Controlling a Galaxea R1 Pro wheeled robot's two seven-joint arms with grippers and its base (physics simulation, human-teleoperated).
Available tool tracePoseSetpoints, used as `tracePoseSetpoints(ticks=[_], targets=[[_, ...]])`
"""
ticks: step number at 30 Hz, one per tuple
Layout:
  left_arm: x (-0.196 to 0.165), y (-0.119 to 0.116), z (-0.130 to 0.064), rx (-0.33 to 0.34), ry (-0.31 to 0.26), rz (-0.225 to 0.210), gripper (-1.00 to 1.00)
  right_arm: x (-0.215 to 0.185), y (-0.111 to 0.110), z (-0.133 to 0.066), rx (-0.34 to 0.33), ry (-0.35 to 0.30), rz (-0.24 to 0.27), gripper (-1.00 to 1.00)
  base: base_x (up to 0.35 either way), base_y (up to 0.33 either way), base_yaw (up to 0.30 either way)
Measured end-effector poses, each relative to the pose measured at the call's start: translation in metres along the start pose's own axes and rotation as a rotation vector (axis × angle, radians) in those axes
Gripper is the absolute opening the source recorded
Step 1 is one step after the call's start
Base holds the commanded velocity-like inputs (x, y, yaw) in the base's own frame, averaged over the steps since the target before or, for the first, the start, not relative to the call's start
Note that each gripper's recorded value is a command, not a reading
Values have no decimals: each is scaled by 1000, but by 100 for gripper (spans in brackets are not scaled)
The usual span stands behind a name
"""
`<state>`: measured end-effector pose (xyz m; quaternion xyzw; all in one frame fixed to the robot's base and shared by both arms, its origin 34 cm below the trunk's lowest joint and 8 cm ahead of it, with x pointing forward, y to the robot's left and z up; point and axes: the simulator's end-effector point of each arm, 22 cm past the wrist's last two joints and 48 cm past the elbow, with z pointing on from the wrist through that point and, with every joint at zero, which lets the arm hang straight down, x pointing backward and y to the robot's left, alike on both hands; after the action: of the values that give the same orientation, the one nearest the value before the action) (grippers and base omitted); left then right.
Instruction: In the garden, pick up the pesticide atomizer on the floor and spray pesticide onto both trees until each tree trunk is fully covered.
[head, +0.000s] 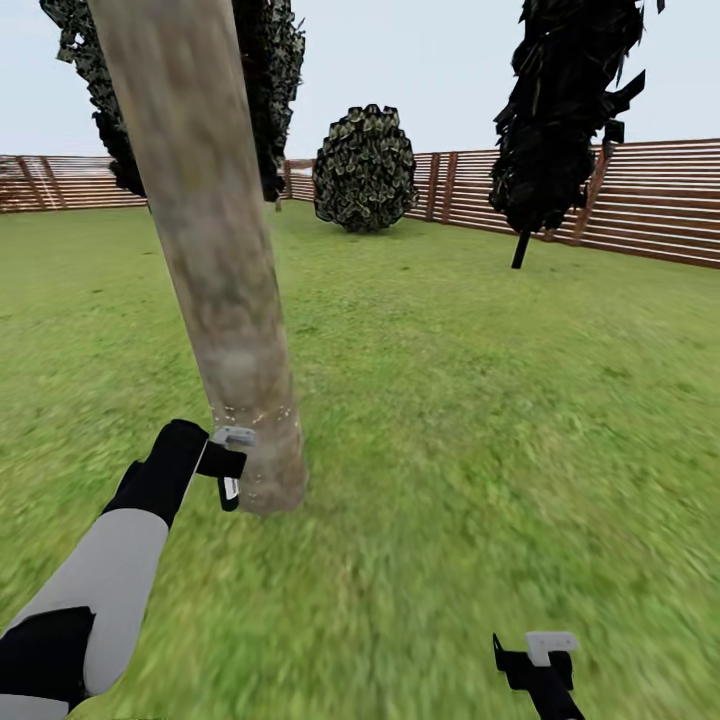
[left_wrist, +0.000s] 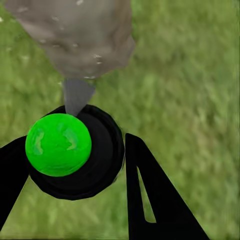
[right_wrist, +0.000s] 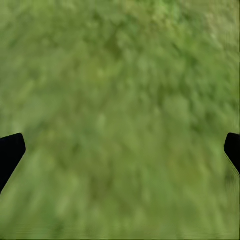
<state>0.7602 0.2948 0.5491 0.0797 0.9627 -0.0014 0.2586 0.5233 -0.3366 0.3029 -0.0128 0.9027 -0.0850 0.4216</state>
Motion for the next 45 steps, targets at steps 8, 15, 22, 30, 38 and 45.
tracePoseSetpoints(ticks=[8,15,22,30,38,45], targets=[[22,6,12,-46,42,-7,-100,0,0,0,-1,0,-1,100,101,-261,265],[21,4,13,-40,39,-13,-100,0,0,0,-1,0,-1,100,69,-267,24],[18,-3,12,-26,30,-17,-100,0,0,0,-1,0,-1,100,1,-275,88],[44,8,20,-28,61,-72,-100,0,1,0,-1,0,-1,100,2,-275,242],[91,10,44,0,101,-111,-100,0,1,0,-1,0,-1,100,156,-243,23],[93,-1,48,-9,105,-92,-100,0,1,0,-2,0,-2,100,157,-115,0]])
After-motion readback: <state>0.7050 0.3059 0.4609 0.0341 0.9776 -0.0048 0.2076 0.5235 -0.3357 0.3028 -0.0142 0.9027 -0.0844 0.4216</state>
